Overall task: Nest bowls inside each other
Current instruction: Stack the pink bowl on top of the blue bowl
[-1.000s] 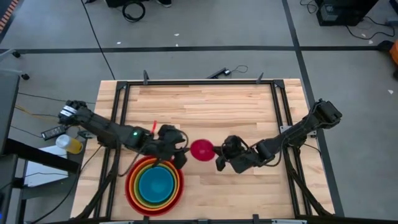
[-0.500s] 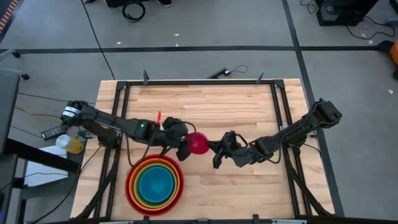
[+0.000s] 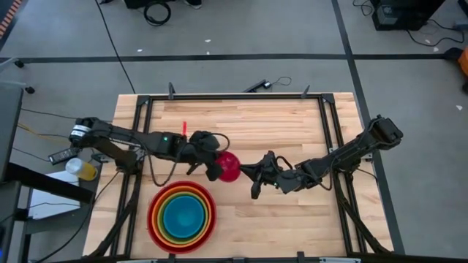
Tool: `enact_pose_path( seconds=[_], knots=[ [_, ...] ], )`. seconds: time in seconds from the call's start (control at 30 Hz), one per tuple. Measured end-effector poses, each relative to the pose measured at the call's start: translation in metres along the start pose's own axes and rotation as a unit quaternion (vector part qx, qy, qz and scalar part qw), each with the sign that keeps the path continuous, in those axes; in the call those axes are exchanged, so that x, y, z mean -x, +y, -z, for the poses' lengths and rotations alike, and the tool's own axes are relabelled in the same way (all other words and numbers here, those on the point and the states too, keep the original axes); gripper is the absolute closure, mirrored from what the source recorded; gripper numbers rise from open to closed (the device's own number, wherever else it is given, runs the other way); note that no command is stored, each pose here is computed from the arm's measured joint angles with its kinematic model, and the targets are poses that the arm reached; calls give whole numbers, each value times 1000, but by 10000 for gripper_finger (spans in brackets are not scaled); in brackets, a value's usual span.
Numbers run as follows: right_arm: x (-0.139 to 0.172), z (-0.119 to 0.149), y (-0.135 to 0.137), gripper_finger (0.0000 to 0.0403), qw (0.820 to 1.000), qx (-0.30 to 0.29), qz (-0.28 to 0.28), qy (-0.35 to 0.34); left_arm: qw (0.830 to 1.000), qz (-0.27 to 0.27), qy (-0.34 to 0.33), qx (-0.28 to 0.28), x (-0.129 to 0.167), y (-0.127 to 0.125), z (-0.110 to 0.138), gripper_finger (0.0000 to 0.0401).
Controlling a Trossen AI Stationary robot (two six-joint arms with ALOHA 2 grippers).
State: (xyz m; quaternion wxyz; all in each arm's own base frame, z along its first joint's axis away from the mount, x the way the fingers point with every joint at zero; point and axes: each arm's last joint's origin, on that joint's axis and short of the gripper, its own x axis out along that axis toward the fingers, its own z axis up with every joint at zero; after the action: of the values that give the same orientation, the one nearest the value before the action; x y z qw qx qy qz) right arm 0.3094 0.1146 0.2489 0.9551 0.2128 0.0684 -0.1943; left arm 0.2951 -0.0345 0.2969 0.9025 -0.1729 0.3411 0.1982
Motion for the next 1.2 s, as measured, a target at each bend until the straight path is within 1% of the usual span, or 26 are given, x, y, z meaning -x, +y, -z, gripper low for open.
enact_pose_path(
  seconds=[0.13,0.2,0.23,0.3,0.33,0.4,0.47,0.53,0.63,0.73,0.9,1.03,1.13,1.2],
  knots=[
    [7,-5,-4,361,999,-24,8,20,999,24,28,15,28,9,2,394],
    [9,-5,-10,356,998,-41,23,40,995,59,75,10,45,15,8,394],
    [11,-5,-13,354,997,-44,29,52,990,82,114,7,52,18,12,394],
    [12,-4,-18,353,996,-37,45,71,973,135,188,7,63,21,21,393],
    [13,-3,-20,352,995,-36,52,78,964,149,219,7,69,21,26,391],
    [14,-3,-24,352,994,-29,62,89,954,136,267,15,76,19,37,390],
    [14,-4,-25,352,993,-30,61,93,952,116,285,5,77,11,48,390],
    [14,-4,-26,352,993,-29,59,100,946,105,307,-23,75,-2,61,389],
    [13,-4,-27,354,992,-36,61,99,933,107,336,-68,66,-25,80,388],
    [13,-4,-27,354,992,-40,60,102,923,93,359,-101,57,-40,97,388],
    [12,-4,-27,354,992,-40,56,107,917,74,370,-128,35,-59,116,387],
    [12,-3,-26,354,991,-51,48,116,912,55,382,-139,22,-63,125,386],
    [13,-2,-25,354,989,-64,37,128,914,48,377,-144,19,-63,125,386],
    [13,-2,-25,354,988,-69,33,135,919,35,369,-135,16,-62,123,386]
  ],
)
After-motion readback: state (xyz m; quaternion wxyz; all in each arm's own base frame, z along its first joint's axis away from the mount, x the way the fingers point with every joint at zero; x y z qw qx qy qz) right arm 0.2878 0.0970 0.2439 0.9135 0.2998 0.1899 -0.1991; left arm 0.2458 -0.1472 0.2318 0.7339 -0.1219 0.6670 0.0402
